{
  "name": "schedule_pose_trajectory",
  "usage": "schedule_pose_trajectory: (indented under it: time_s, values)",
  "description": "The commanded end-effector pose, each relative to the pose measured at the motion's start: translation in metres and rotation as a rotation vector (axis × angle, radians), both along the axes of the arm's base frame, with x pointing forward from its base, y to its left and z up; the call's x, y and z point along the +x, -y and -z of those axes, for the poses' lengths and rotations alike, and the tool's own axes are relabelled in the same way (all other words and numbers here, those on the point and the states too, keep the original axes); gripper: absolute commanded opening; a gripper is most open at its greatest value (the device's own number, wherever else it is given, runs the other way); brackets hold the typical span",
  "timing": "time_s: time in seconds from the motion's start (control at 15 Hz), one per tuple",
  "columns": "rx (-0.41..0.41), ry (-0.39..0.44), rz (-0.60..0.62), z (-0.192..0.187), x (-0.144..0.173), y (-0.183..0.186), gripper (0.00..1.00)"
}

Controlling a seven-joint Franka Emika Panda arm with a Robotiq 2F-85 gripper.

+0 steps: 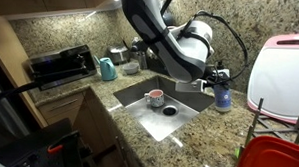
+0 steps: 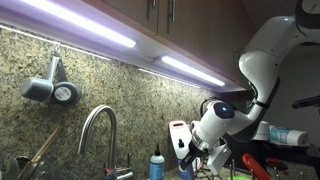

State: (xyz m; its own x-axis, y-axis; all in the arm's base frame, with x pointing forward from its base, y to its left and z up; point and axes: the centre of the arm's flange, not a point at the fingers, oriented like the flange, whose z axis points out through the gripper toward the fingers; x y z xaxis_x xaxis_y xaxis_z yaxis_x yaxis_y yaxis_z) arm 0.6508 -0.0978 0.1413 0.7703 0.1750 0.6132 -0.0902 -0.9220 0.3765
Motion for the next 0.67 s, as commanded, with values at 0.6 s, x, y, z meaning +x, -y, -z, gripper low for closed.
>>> schedule_pose_trajectory:
  time_s: [0.6]
  values:
    - [-0.208,-0.018,0.006,0.011,-0.026,-0.026,0.33]
